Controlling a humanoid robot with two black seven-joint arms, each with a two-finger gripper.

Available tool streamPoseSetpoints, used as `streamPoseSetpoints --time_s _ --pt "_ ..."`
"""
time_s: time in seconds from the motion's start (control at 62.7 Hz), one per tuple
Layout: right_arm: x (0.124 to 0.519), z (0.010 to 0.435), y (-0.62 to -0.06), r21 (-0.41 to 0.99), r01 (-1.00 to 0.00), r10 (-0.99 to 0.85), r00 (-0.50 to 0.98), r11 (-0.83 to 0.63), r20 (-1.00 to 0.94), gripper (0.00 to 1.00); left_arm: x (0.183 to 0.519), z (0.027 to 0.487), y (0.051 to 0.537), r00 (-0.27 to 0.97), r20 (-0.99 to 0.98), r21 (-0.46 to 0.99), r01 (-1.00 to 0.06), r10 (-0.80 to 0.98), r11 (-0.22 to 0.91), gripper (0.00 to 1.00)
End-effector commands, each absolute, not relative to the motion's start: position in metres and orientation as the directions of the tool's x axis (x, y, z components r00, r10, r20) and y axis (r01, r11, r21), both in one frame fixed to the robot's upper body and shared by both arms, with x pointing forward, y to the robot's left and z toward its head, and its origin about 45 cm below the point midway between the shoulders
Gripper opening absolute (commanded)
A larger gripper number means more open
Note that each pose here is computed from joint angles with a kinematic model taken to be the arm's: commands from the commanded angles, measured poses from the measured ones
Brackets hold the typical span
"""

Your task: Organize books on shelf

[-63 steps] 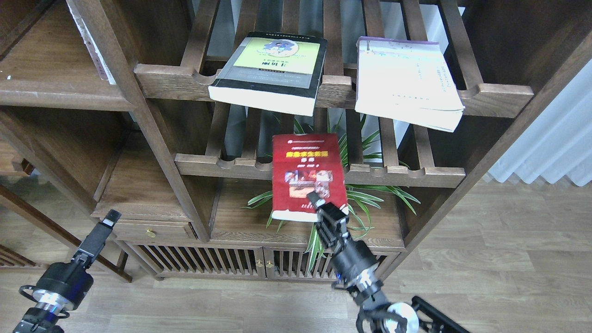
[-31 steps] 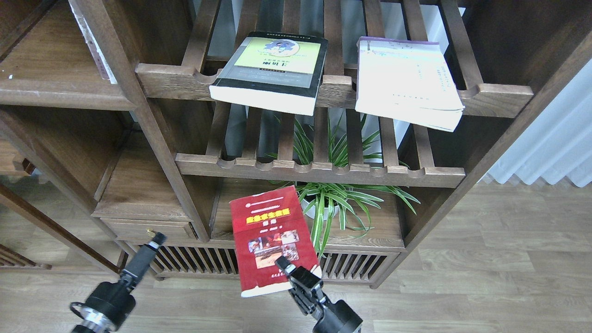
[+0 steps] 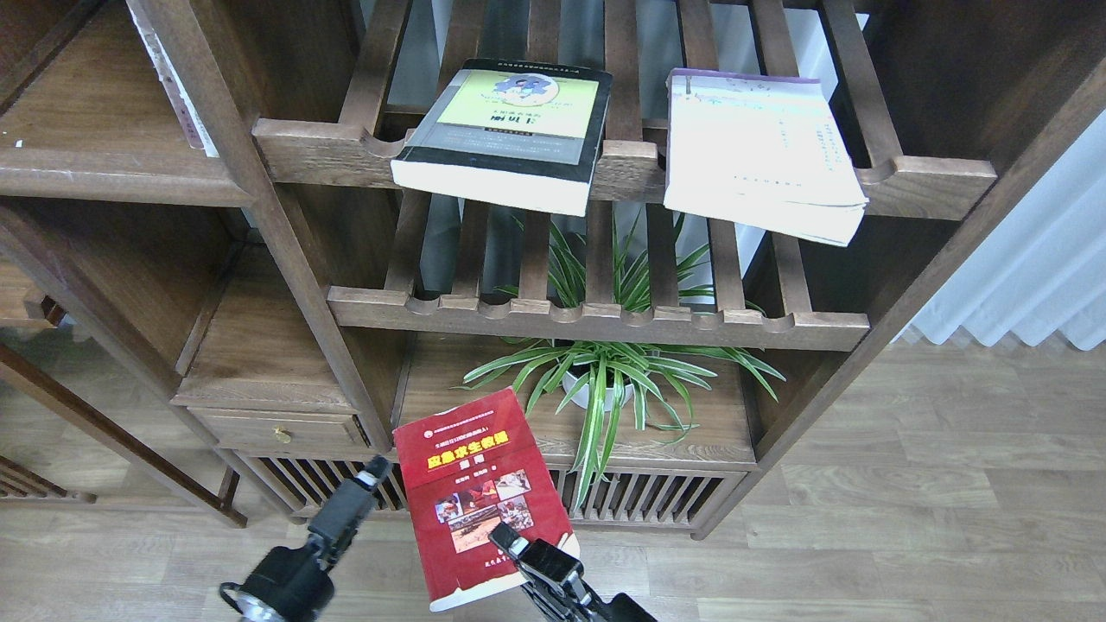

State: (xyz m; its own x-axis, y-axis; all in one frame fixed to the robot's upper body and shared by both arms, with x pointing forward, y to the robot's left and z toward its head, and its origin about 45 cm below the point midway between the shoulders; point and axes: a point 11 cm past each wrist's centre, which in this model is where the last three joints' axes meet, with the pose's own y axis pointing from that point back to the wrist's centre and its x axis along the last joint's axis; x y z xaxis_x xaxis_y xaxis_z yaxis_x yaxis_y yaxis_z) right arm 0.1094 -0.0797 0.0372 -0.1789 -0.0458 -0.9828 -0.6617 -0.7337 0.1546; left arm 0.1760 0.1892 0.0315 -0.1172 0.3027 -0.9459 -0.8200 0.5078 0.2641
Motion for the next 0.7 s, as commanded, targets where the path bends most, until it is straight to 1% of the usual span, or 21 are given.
streamPoseSetpoints --time_s 0.0,0.128,0.239,0.303,0.415,0.462,0.494,0.51,0.574,0.622,0.686 --pt "0.103 0.037 -0.075 0.156 -0.64 -0.045 -0.186 -0.752 -0.982 0.06 0.173 0.03 0.178 -0.117 -0.949 0.263 -0.806 0.294 0.53 1.0" --pt "0.101 0.037 -0.074 0.156 -0.634 -0.045 -0.188 -0.758 -0.981 0.06 0.172 0.028 0.177 -0.118 -0.946 0.27 -0.801 0.3 0.534 1.0" --pt "0.1 0.037 -0.074 0.157 -0.631 -0.045 -0.19 -0.76 -0.981 0.06 0.168 0.027 0.172 -0.119 -0.947 0.274 -0.788 0.3 0.551 0.97" --pt "0.1 0.037 -0.074 0.155 -0.629 -0.045 -0.188 -0.762 -0.981 0.06 0.164 0.025 0.168 -0.122 -0.947 0.278 -0.779 0.299 0.563 0.93" --pt "0.1 0.037 -0.074 0.156 -0.628 -0.045 -0.189 -0.763 -0.981 0.06 0.162 0.025 0.165 -0.123 -0.947 0.28 -0.771 0.297 0.572 0.78" --pt "0.1 0.037 -0.074 0.156 -0.629 -0.045 -0.189 -0.762 -0.981 0.06 0.16 0.024 0.164 -0.124 -0.947 0.282 -0.767 0.297 0.576 0.67" --pt "0.1 0.037 -0.074 0.156 -0.629 -0.045 -0.189 -0.762 -0.981 0.07 0.159 0.024 0.163 -0.126 -0.946 0.283 -0.765 0.297 0.578 0.62" --pt "0.1 0.037 -0.074 0.156 -0.629 -0.045 -0.189 -0.762 -0.981 0.07 0.158 0.024 0.162 -0.126 -0.947 0.283 -0.762 0.296 0.582 0.57" --pt "0.101 0.037 -0.074 0.156 -0.63 -0.045 -0.189 -0.761 -0.981 0.07 0.154 0.023 0.159 -0.128 -0.947 0.286 -0.755 0.294 0.59 0.48" --pt "0.1 0.036 -0.074 0.157 -0.63 -0.045 -0.19 -0.76 -0.981 0.07 0.152 0.023 0.158 -0.131 -0.947 0.288 -0.751 0.295 0.594 0.43" --pt "0.1 0.036 -0.074 0.157 -0.629 -0.045 -0.19 -0.761 -0.981 0.07 0.152 0.023 0.157 -0.13 -0.947 0.287 -0.75 0.293 0.596 0.4"
